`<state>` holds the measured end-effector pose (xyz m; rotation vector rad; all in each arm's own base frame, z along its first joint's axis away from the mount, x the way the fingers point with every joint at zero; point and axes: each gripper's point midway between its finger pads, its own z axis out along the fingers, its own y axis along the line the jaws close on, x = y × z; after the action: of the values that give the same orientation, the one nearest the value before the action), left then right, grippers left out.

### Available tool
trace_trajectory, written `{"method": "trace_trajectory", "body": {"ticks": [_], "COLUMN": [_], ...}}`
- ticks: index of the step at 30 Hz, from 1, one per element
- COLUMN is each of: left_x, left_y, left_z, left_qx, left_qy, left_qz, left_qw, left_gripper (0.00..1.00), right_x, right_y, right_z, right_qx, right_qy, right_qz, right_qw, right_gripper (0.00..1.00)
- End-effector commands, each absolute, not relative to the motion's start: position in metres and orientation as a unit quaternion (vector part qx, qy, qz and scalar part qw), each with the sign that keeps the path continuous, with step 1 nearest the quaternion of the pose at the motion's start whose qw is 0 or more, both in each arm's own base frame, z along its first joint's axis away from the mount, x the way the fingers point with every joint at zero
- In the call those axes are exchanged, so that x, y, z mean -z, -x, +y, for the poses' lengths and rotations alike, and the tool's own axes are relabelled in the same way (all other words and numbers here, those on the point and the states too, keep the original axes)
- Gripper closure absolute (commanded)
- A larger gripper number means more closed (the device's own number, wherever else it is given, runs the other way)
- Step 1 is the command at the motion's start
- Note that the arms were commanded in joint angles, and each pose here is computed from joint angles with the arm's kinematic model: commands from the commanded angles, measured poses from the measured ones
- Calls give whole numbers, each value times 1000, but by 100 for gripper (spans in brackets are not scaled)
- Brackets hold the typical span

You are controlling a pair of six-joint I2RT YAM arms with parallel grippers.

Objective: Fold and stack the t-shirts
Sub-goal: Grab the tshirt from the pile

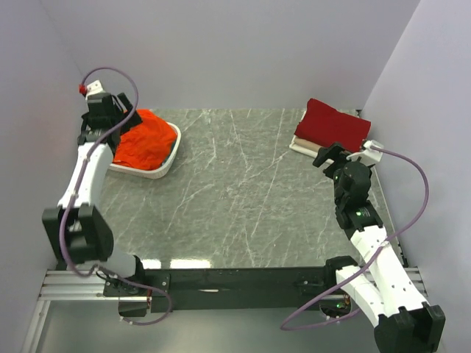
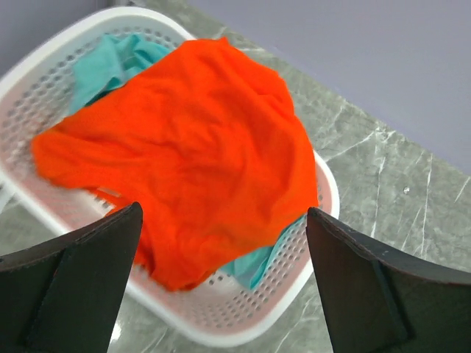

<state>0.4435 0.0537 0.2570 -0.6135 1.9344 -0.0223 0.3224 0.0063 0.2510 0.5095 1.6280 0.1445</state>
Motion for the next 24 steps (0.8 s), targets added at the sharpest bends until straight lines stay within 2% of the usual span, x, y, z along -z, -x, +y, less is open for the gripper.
{"method": "trace_trajectory", "body": {"ticks": [1,8,13,15,17,18,19,20,22,23,24], "left_x": [-245,-153,-124,-119,-120,-121,-120,-121,-119,-121,-123], "left_y": [-467,-486,-482,-481,-480,-479,-478,-477,-474,-473,-472], "left_z": [38,13,4,9,12,12,14,14,14,13,14], "left_qx": [58,100,73,57,49,46,42,40,41,42,40], "left_qy": [236,242,234,241,244,244,245,243,240,238,240], "left_qz": [836,889,906,908,907,906,906,906,908,908,908], "left_qw": [491,375,344,339,340,342,343,345,341,341,340], "left_gripper": [2,9,11,19,31,45,51,66,83,97,100], "right_x": [-253,-244,-241,-241,-244,-244,-245,-238,-235,-231,-231], "right_y": [-328,-333,-331,-330,-328,-327,-326,-323,-321,-320,-320], "right_z": [18,18,17,18,18,17,17,18,18,19,19], "right_qx": [-96,-92,-91,-92,-94,-95,-97,-96,-98,-98,-99], "right_qy": [-222,-229,-236,-236,-237,-238,-237,-237,-237,-237,-239], "right_qz": [715,728,729,730,727,727,725,732,734,737,737], "right_qw": [655,640,636,634,637,637,639,631,629,625,624], "right_gripper": [7,7,7,7,7,8,8,8,8,9,9]}}
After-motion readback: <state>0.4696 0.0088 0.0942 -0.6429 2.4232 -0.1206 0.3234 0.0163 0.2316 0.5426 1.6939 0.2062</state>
